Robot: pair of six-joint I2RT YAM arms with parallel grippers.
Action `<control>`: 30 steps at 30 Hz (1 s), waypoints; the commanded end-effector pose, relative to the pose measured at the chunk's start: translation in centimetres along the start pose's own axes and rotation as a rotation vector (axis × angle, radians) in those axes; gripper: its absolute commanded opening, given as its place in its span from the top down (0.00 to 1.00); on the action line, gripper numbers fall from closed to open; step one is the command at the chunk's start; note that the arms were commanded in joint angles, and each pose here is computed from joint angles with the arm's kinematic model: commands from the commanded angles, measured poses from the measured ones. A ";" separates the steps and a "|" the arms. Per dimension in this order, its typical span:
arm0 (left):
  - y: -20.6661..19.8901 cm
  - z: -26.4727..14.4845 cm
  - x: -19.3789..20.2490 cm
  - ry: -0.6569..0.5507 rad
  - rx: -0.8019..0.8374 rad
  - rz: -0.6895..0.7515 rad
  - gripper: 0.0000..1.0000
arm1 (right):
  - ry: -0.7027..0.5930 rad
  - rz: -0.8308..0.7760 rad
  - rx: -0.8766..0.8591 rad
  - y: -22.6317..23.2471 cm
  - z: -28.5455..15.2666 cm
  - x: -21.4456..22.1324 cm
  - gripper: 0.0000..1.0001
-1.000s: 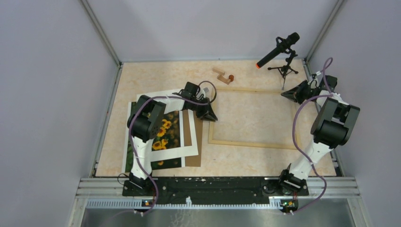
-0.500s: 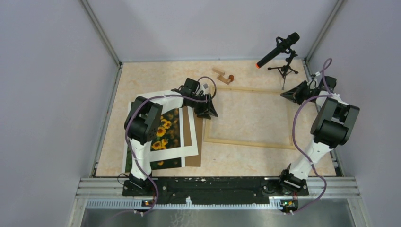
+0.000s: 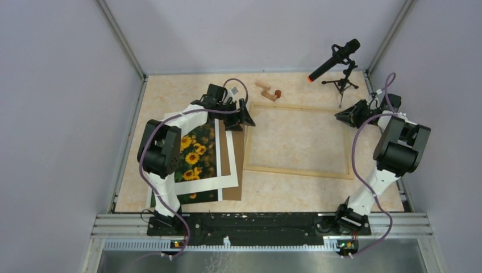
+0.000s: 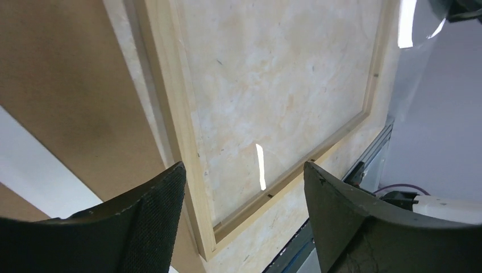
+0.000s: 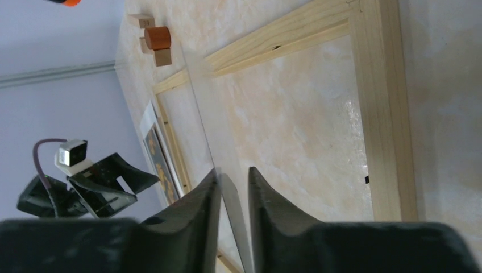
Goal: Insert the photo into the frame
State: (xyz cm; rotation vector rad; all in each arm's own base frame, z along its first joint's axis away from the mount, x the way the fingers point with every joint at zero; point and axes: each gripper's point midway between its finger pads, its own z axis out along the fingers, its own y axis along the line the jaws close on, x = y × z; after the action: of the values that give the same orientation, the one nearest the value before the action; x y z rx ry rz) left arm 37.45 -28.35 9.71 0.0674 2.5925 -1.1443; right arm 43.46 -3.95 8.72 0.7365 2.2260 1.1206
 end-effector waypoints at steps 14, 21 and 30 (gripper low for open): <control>1.6 3.2 2.8 0.102 0.134 -0.118 0.23 | 0.015 -0.137 -0.066 8.0 0.3 1.9 0.66; 1.8 3.2 2.9 0.102 0.128 -0.110 0.23 | 0.036 -0.129 -0.005 6.1 1.1 2.1 0.65; 1.3 3.1 3.0 0.113 0.169 -0.108 0.23 | 0.015 -0.164 0.001 8.4 -0.4 2.8 0.76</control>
State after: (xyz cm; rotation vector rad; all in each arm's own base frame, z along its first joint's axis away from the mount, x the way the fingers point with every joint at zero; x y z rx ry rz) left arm 35.98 -29.31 5.29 -0.0292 2.6596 -1.3863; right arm 43.00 1.08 11.16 0.6269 2.3094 1.0686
